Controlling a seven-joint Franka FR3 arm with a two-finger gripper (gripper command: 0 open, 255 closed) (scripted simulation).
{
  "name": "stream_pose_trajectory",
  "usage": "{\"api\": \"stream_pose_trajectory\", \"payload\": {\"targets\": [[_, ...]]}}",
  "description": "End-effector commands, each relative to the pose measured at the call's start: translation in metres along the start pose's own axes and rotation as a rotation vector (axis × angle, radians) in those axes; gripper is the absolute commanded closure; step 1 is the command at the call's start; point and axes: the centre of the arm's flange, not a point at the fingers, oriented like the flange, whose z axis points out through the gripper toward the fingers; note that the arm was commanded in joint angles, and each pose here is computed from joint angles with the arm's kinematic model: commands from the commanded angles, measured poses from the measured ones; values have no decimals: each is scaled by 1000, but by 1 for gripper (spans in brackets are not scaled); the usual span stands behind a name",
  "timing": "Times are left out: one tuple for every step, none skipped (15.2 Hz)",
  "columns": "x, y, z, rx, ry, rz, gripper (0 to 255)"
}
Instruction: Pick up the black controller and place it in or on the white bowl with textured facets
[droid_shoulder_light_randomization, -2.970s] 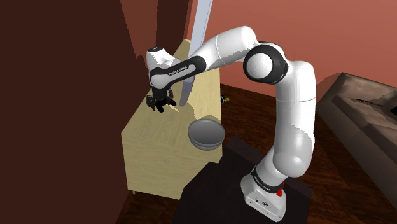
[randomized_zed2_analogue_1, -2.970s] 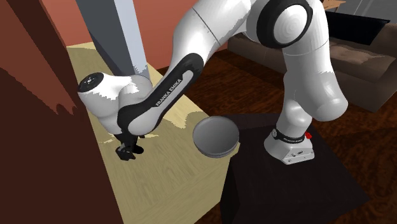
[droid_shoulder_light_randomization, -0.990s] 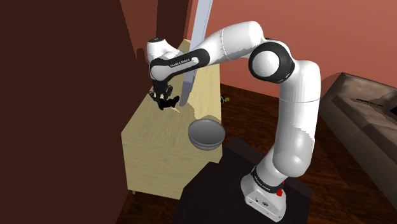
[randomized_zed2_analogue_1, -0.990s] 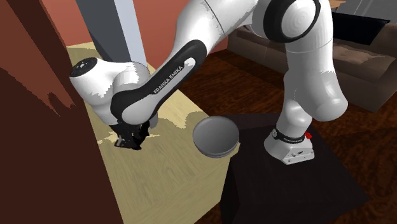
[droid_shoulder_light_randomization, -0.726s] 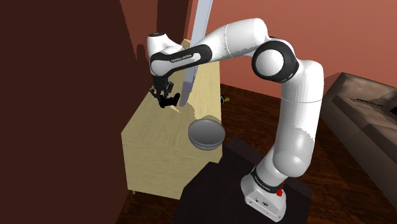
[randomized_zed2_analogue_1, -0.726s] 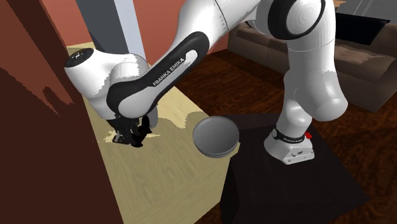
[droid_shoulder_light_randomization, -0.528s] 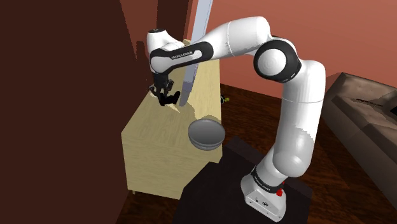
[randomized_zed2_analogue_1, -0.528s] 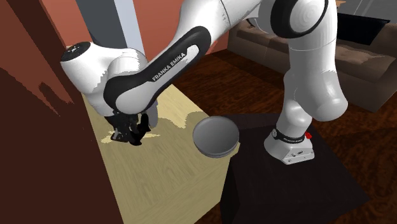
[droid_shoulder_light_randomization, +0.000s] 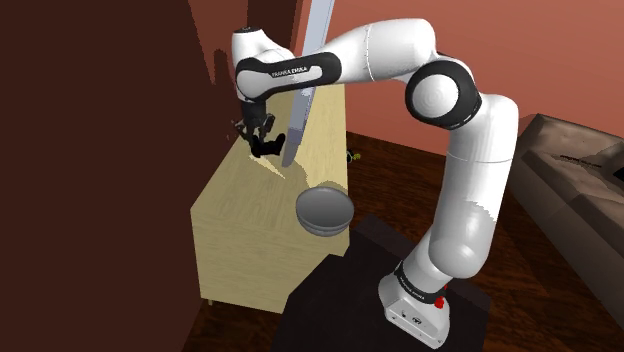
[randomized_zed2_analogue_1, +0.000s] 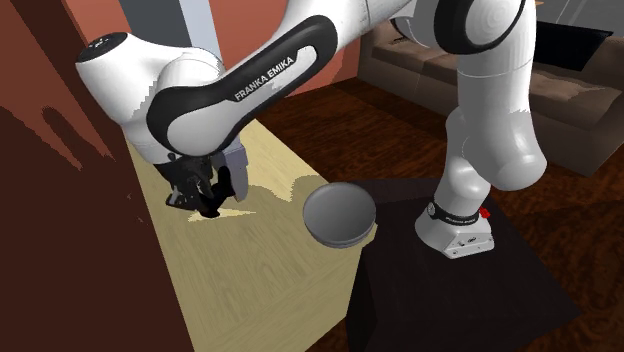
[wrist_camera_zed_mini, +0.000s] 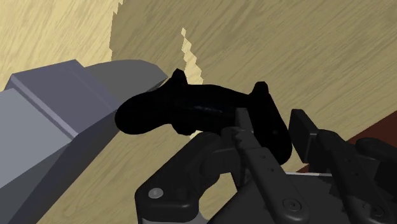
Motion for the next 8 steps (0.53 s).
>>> {"api": "stream_pose_trajectory", "payload": {"targets": [[-1,2,-12,0,0,0,255],[-1,2,-17,0,0,0,255],[-1,3,-22,0,0,0,255],[-1,4,-27,0,0,0,255],[-2,5,-32,0,0,0,255],[-2,6,-38,0,0,0,255],[-2,6,-39,0,0,0,255],[-15,8,-38,0,0,0,255]]}}
